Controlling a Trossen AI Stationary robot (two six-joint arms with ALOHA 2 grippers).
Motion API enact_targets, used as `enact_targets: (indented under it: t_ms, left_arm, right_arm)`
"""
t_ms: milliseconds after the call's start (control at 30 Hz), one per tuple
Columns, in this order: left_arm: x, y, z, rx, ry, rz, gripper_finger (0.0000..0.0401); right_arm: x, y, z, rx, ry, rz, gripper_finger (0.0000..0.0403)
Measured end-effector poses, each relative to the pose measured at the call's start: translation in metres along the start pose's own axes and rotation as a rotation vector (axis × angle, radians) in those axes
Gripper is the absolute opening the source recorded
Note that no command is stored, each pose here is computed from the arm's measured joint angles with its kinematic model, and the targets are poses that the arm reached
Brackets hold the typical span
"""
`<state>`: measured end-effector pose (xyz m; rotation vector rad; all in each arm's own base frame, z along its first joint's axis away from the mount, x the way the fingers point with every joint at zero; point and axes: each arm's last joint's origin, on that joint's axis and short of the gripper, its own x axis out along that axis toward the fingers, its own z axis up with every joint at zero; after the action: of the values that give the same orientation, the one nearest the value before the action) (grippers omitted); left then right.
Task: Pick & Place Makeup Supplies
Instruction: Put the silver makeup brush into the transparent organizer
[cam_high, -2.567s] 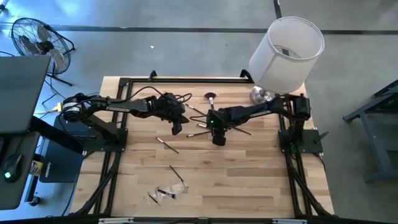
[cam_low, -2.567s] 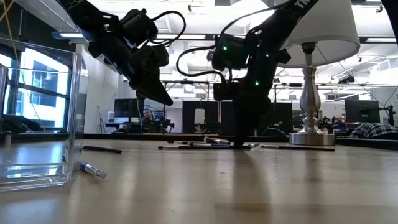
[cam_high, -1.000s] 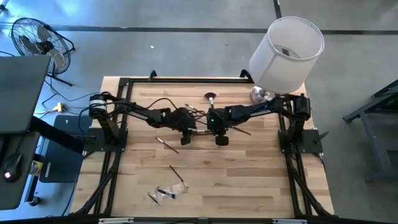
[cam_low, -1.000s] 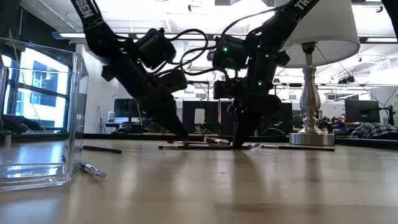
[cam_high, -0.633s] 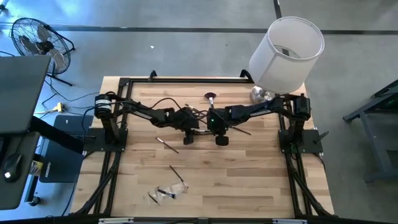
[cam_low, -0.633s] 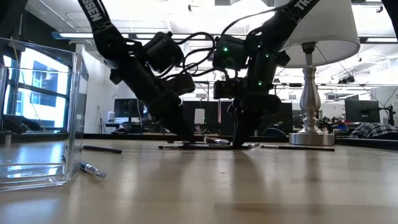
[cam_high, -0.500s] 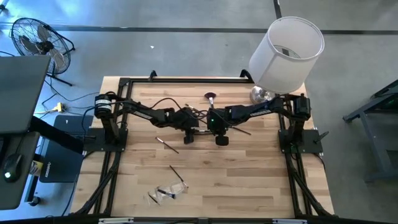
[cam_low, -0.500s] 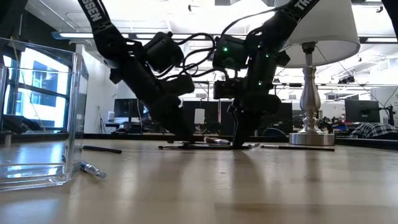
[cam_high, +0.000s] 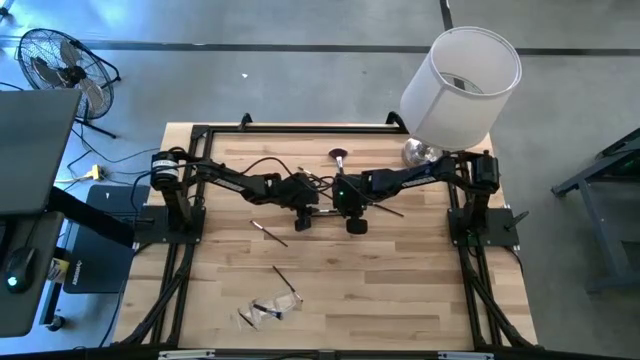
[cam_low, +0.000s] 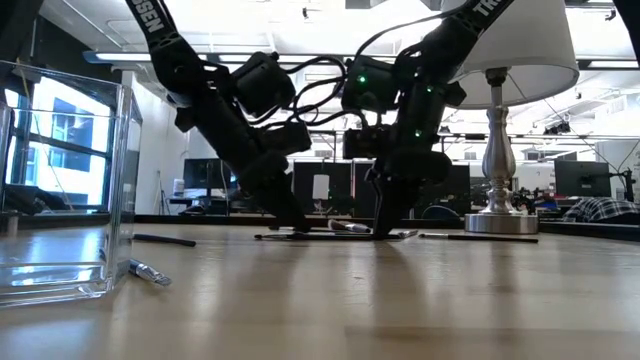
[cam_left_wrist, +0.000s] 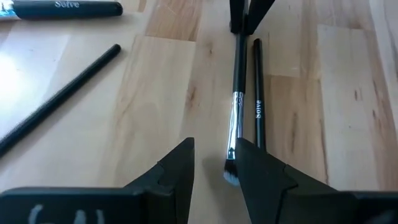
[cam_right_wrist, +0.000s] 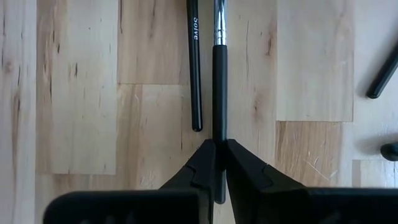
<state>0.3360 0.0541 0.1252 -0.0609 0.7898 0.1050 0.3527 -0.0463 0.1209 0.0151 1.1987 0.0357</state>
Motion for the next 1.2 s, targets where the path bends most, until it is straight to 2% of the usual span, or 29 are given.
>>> enact_targets:
  t_ms: [300,667,767,933,1200]
  left_arm:
    - [0.005,-0.006,-0.005,0.003,0.019,-0.033,0.0115]
    - [0.005,-0.007,-0.006,0.011,0.044,-0.009,0.0113]
    - [0.005,-0.007,-0.007,0.026,0.054,-0.009,0.0093]
    - [0.004,-0.007,-0.010,0.039,0.087,-0.010,0.0014]
    - [0.004,-0.007,-0.011,0.034,0.093,-0.004,0.0004]
  right_arm:
    - [0.000,-0.002,0.000,0.009,-0.006,0.018,0.0017]
    - [0.000,-0.002,0.000,0.010,-0.009,0.018,0.0021]
    - [-0.006,-0.002,0.002,0.009,-0.023,0.011,0.0023]
    - [-0.024,0.000,0.004,0.078,-0.060,-0.035,0.0025]
    - [-0.050,0.000,0.011,0.091,-0.144,-0.057,0.0063]
